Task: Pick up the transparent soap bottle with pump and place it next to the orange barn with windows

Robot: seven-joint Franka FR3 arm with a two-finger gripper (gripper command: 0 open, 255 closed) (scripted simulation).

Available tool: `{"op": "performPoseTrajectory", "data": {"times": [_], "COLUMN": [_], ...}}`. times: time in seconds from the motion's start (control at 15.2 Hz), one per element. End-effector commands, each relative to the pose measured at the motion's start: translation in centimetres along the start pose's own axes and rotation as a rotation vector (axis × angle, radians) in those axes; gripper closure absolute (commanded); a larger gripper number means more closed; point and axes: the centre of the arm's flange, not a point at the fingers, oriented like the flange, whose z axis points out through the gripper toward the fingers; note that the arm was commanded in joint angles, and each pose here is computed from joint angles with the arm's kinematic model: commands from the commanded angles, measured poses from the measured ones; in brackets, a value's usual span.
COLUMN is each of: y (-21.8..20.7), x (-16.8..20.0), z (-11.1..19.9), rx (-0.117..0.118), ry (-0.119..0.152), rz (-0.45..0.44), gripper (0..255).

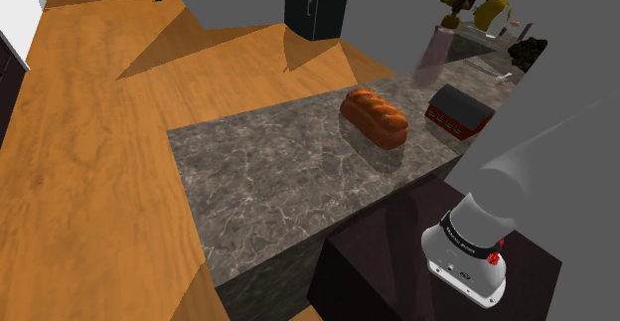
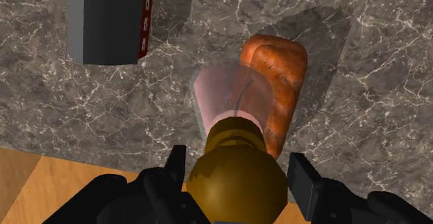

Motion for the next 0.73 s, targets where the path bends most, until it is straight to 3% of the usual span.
{"op": "performPoseTrajectory", "data": {"times": [0.0, 0.33, 0.66], "y": [2.4, 8.8, 8.7], "x": [-0.5, -2.5, -2.8], "z": [0.0, 0.0, 2.6], "rx": [-0.001, -0.001, -0.001], "ry": [0.001, 0.001, 0.001], "rz": [-0.002, -0.002, -0.002], "gripper": [255, 255, 255]}}
